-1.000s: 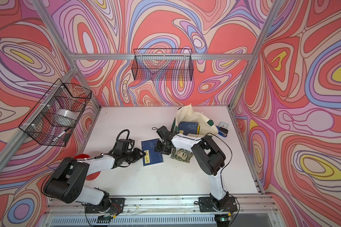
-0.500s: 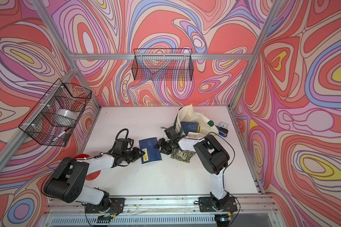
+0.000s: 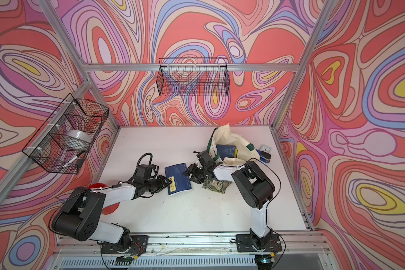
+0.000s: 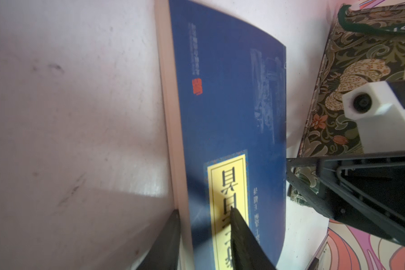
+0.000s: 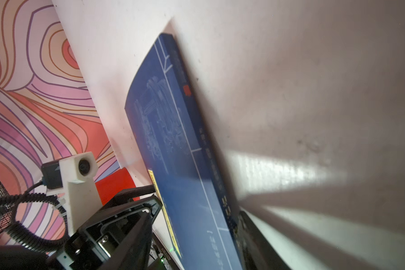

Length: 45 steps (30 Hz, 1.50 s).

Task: Put the books into the canvas bag
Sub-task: Pick up the book from the center of the board.

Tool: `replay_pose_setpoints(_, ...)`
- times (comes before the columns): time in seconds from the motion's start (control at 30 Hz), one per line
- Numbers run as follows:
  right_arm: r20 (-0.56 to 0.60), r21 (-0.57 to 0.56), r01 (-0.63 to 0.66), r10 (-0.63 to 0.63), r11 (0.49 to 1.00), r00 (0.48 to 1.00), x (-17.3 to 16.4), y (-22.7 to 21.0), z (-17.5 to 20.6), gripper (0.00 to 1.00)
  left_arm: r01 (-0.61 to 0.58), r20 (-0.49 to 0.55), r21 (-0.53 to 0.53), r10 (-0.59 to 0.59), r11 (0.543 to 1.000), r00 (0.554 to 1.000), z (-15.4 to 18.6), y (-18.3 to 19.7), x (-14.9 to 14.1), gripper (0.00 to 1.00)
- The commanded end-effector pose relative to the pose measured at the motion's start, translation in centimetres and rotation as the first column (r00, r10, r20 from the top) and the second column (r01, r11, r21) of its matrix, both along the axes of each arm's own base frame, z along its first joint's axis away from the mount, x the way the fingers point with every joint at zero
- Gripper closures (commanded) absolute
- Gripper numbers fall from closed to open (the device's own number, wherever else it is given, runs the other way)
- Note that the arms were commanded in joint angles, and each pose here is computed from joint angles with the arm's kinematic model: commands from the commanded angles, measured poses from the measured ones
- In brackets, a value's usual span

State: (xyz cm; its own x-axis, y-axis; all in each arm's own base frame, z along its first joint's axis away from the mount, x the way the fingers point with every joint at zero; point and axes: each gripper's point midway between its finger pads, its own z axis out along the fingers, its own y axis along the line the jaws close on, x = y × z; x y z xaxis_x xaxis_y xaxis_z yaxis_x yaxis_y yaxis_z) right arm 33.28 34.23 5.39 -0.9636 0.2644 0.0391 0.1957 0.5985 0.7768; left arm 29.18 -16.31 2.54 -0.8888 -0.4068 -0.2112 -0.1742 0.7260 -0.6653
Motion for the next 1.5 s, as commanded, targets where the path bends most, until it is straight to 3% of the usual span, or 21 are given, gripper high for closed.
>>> replay_pose_setpoints(0.0,0.067,0.137,-0.096,0.087,0.986,0.994,-1.4,2.6,4.7,0.41,0.025,-0.237,0.083,-0.005,0.996,0.971,-4.9,1.5,-5.2,0.63)
replay_pose_setpoints(0.2,0.075,0.157,-0.092,0.081,0.983,0.994,-1.4,2.7,5.2,0.41,0.029,-0.236,0.075,-0.01,0.997,0.972,-5.0,1.3,-5.2,0.63)
replay_pose_setpoints(0.43,0.067,0.264,-0.083,0.067,0.961,0.995,-1.3,3.5,5.9,0.43,0.03,-0.238,0.065,-0.013,0.997,0.971,-5.1,1.2,-5.2,0.63)
replay_pose_setpoints(0.53,0.062,0.238,-0.091,0.079,0.967,0.995,-1.5,3.5,5.4,0.46,0.03,-0.233,0.064,-0.014,0.997,0.972,-5.0,1.1,-5.1,0.63)
replay_pose_setpoints(0.67,0.068,0.045,-0.117,0.114,0.992,0.991,-1.7,2.6,4.0,0.61,0.031,-0.231,0.064,-0.016,0.997,0.973,-4.9,1.1,-5.0,0.63)
replay_pose_setpoints(0.77,0.099,-0.112,-0.171,0.182,0.979,0.978,-1.9,2.3,3.8,0.79,0.035,-0.224,0.069,-0.019,0.997,0.974,-4.7,1.2,-5.0,0.62)
replay_pose_setpoints(0.93,0.133,-0.175,-0.219,0.244,0.96,0.961,-2.1,3.1,4.4,1.0,0.04,-0.206,0.07,-0.024,0.997,0.978,-3.7,1.1,-4.7,0.59)
replay_pose_setpoints(1.07,0.208,-0.219,-0.235,0.281,0.947,0.937,-1.9,3.9,6.1,1.0,0.045,-0.169,0.076,-0.031,0.996,0.985,-1.5,1.2,-4.3,0.56)
replay_pose_setpoints(1.2,0.321,-0.261,-0.224,0.303,0.939,0.897,-1.2,4.1,9.5,1.0,0.046,-0.068,0.099,-0.04,0.994,0.997,2.9,1.3,-2.6,0.54)
replay_pose_setpoints(1.47,0.577,-0.269,-0.14,0.276,0.953,0.769,-0.6,2.2,20.1,1.0,0.013,0.158,0.109,-0.03,0.994,0.987,12.9,1.7,-0.7,0.51)
